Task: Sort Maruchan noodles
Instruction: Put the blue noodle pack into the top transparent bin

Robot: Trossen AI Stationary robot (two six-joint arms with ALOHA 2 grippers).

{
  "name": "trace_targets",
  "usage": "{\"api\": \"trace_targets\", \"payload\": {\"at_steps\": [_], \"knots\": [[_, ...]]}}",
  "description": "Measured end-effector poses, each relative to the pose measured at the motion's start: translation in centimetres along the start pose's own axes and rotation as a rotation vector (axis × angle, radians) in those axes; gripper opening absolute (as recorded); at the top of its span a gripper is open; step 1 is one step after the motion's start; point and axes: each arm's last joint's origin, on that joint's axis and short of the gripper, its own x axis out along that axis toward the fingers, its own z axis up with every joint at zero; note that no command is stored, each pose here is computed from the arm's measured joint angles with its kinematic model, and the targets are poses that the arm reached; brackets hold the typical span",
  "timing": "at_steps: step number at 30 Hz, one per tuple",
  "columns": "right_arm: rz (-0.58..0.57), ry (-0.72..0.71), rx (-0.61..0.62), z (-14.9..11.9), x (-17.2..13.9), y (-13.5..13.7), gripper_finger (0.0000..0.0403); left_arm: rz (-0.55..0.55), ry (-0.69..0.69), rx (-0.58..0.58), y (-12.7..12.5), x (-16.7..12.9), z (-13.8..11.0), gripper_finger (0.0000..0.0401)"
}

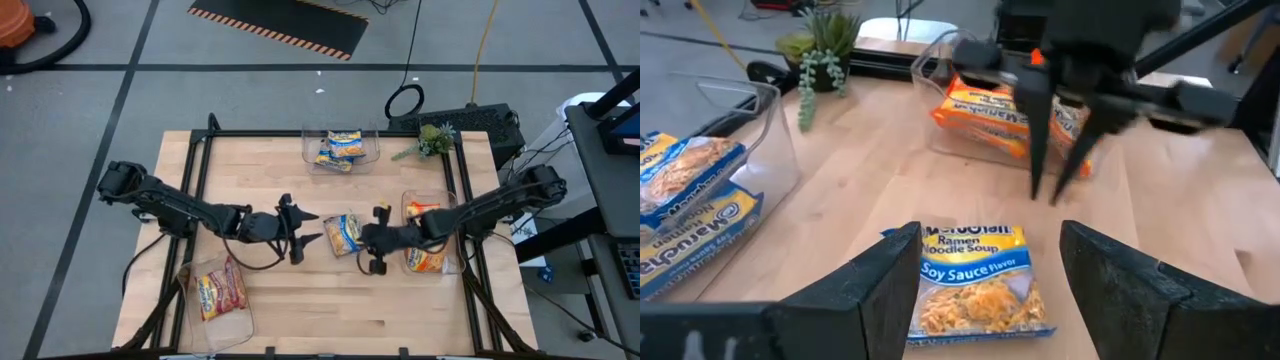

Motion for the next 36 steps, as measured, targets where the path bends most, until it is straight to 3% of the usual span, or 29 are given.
{"api": "trace_targets", "payload": {"at_steps": [8,14,25,36], "knots": [[-0.037,0.080,0.139,-3.5,0.6,0.3,0.0142,0.027,-0.003,-0.055,0.8,0.3,0.2,0.0244],[-0.032,0.079,0.122,-4.9,0.9,0.1,0.0189,0.047,-0.005,-0.070,1.4,0.5,0.3,0.0244],[-0.009,0.038,0.102,-7.0,1.7,-0.4,0.0199,0.071,-0.008,-0.076,2.2,0.8,0.4,0.0244],[-0.047,0.082,0.088,-8.1,4.6,-0.5,0.0199,0.066,-0.002,-0.081,2.0,0.7,0.3,0.0244]]}}
